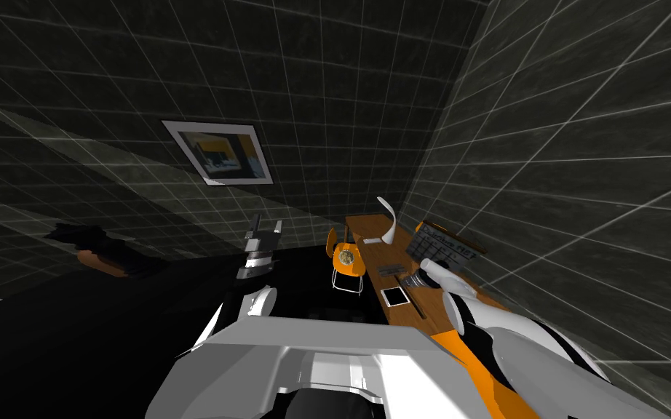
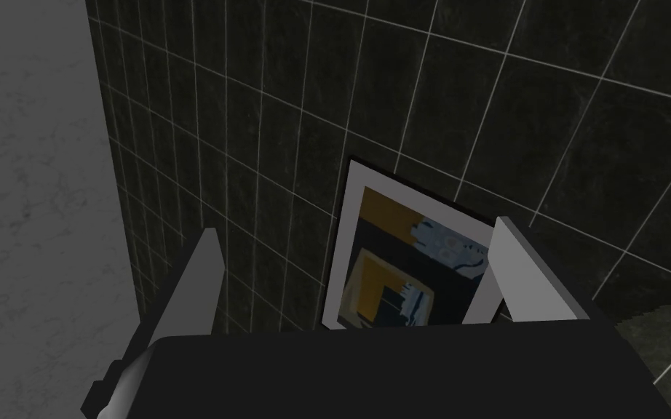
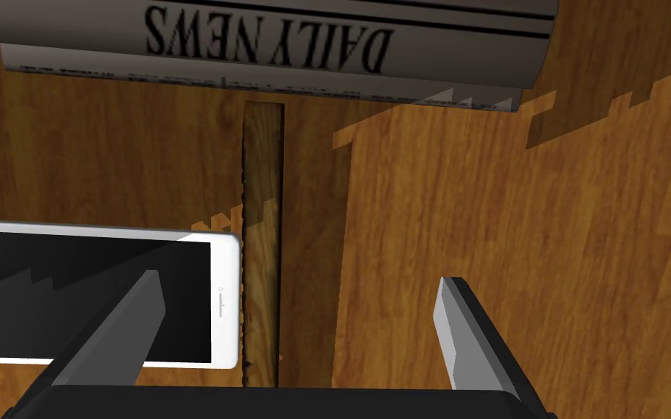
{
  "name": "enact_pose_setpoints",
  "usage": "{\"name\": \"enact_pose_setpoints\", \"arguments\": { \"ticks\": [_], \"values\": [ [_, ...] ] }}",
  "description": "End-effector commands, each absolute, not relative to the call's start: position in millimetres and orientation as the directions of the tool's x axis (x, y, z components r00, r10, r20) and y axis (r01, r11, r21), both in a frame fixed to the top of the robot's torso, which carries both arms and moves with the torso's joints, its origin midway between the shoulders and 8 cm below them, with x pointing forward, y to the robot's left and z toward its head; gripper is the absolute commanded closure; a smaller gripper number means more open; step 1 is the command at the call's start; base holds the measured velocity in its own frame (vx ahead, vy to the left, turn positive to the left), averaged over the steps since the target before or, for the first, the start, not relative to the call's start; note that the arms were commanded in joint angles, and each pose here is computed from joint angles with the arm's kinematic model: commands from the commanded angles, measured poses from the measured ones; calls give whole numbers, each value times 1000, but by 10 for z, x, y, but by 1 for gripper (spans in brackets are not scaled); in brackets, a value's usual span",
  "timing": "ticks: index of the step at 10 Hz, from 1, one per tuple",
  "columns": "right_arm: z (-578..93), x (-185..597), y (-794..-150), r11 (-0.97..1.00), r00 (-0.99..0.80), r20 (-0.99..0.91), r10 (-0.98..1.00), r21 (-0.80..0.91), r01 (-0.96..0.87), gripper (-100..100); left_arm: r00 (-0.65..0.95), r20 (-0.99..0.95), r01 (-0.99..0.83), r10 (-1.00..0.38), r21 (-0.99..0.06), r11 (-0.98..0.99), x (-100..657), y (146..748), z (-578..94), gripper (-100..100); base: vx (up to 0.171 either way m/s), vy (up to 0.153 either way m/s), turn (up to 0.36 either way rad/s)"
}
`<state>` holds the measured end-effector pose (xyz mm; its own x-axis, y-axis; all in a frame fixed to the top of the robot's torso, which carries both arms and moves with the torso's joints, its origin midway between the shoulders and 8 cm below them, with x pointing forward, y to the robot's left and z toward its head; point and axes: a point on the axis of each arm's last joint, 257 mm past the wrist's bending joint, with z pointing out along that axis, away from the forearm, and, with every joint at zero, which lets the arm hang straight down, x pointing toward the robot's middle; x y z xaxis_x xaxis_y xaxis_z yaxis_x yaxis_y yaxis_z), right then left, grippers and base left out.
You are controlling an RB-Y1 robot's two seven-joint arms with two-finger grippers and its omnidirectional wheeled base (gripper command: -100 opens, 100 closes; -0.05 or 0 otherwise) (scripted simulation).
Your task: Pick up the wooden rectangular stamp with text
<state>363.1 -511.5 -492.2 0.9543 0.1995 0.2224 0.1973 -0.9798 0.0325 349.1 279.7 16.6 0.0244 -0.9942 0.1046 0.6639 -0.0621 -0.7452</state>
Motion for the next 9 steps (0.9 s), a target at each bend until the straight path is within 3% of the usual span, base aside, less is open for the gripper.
{"name": "enact_pose_setpoints", "arguments": {
  "ticks": [1, 6, 9],
  "values": [
    [-4873, 3757, -5127, -977, 947, 241, 212, 49, 206, -100, 24, 105, 664, -994, -745, -62, 3491, 2797, 166, 0, -8, 3, -2],
    [-5198, 3216, -4961, -986, 978, 138, 155, -36, 161, -100, 24, 105, 664, -994, -745, -62, 3491, 2798, 166, 0, 0, 0, -2],
    [-5027, 3513, -5055, -981, 963, 191, 190, 10, 191, -100, 24, 105, 664, -994, -745, -62, 3491, 2797, 166, 0, 7, -1, 15]
  ]
}}
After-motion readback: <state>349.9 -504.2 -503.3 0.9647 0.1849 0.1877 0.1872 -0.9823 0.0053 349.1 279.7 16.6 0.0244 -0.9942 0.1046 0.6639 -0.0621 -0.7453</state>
